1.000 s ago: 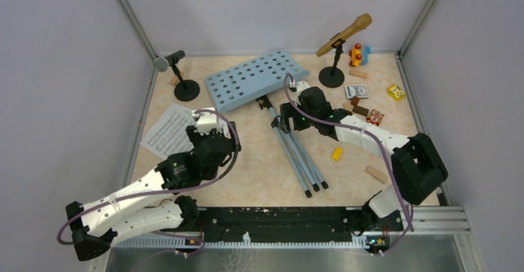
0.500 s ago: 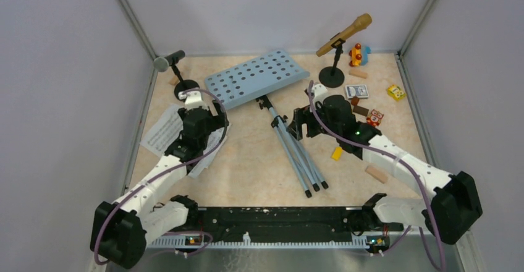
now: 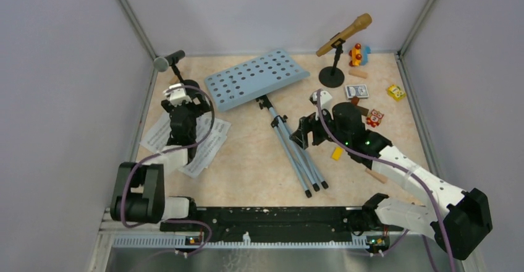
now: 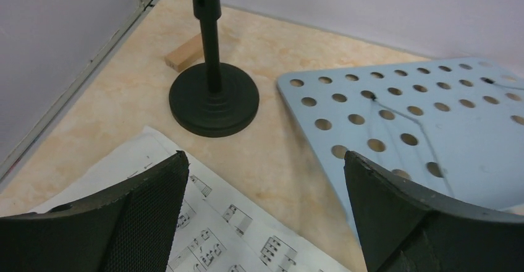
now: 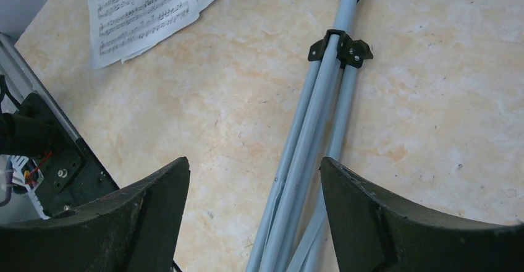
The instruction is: Pack up the instrument practice props
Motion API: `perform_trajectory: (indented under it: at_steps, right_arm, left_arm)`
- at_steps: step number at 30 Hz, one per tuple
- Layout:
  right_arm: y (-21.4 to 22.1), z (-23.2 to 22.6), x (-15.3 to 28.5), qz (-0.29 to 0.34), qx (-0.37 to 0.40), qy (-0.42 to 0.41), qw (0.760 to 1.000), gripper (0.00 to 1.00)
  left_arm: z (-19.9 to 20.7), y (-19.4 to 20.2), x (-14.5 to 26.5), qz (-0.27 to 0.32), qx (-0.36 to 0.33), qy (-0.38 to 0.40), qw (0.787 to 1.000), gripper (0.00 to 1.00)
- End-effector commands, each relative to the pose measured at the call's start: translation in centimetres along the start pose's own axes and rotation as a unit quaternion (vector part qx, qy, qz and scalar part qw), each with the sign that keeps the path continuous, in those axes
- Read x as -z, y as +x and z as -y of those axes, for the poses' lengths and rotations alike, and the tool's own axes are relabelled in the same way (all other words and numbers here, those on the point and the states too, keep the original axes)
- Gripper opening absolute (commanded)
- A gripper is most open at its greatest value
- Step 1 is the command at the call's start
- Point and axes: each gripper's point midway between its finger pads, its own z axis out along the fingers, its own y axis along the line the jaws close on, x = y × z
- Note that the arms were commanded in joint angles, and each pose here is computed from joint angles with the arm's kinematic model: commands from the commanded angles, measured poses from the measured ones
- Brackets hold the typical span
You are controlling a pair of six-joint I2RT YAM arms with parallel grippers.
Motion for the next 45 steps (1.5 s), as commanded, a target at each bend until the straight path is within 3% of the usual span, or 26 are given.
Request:
perform_trajectory:
  at_steps: [1, 14, 20, 34, 36, 42, 45]
  right_arm:
    - [-0.4, -0.8, 0.3, 0.011, 0.020, -0.021, 1.000, 0.76]
    - [0.1, -0.4, -0.9, -0.005, 0.043, -0.025, 0.999, 0.76]
    - [0.2, -0.1, -2.1, -0.009, 0.041, -0.025, 0.999, 0.76]
    - [0.5, 0.5, -2.8, -0.023, 0.048, -0.014, 0.998, 0.75]
    - [0.6, 0.5, -2.7, -0.025, 0.050, -0.013, 0.998, 0.75]
    - [0.7, 0.6, -2.4, -0.024, 0.046, -0.009, 0.999, 0.75]
    - [0.9, 0.5, -2.2, -0.024, 0.042, -0.009, 0.999, 0.74]
  left_arm:
    - [-0.9, -1.8, -2.8, 0.065, -0.019, 0.012, 0.998, 0.99]
    - [-4.1, 0.7, -11.8, 0.074, -0.053, 0.045, 0.995, 0.94]
    - [-5.0, 1.9, -14.9, 0.083, -0.029, 0.059, 0.994, 0.87]
    - [-5.6, 3.2, -21.0, 0.087, -0.019, 0.068, 0.994, 0.81]
    - [-5.5, 3.2, -21.8, 0.087, -0.019, 0.072, 0.993, 0.73]
    - [-5.0, 2.8, -22.5, 0.085, -0.031, 0.089, 0.992, 0.33]
    - [-4.5, 2.6, -22.0, 0.087, -0.039, 0.107, 0.990, 0.03]
